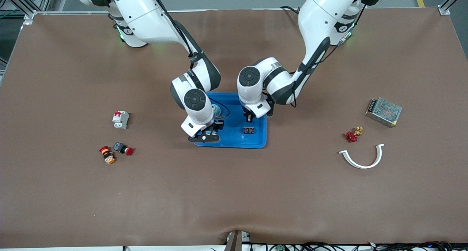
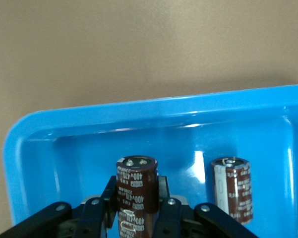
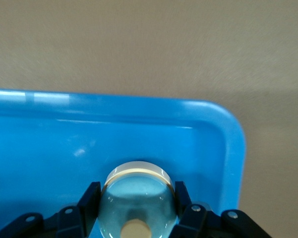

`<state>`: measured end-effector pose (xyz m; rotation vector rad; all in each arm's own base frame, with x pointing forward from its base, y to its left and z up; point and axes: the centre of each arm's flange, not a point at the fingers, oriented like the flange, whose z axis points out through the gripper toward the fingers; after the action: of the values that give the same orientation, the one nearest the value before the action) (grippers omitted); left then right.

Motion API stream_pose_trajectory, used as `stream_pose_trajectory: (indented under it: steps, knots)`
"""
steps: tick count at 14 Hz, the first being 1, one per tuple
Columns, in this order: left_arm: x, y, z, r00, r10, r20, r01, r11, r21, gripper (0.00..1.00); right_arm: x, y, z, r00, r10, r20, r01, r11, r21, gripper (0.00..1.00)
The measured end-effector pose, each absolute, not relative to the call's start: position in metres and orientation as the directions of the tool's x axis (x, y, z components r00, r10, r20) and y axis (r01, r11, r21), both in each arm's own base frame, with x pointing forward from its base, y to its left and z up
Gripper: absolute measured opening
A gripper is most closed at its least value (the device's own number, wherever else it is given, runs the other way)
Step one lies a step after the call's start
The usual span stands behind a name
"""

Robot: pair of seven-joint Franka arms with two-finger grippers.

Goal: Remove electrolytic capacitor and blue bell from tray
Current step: 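Carry the bell toward the breaker while the left gripper lifts the capacitor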

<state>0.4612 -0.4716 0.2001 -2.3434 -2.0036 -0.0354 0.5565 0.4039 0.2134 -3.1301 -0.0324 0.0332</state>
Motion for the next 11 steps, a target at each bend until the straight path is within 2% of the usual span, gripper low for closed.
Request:
stream_pose_trajectory:
  steps: [3, 6, 8, 11]
  knots:
    - [0.46, -0.473, 0.219, 0.167, 0.984, 0.07, 0.986, -0.165, -0.03, 0.35, 0.585, 0.362, 0.29, 0.995, 0.086, -0.053, 0.085, -0.996, -0.016, 0.65]
    - [0.461, -0.471, 0.239, 0.185, 0.98, 0.079, 0.983, -0.183, -0.03, 0.35, 0.617, 0.269, 0.369, 0.978, 0.192, -0.084, 0.189, -0.981, -0.044, 0.65]
    - [0.464, -0.468, 0.253, 0.212, 0.975, 0.07, 0.977, -0.21, -0.039, 0.35, 0.631, 0.206, 0.39, 0.959, 0.266, -0.096, 0.261, -0.963, -0.063, 0.65]
    - [0.473, -0.456, 0.29, 0.282, 0.959, 0.04, 0.958, -0.279, -0.063, 0.35, 0.651, 0.119, 0.387, 0.91, 0.403, -0.097, 0.398, -0.915, -0.067, 0.65]
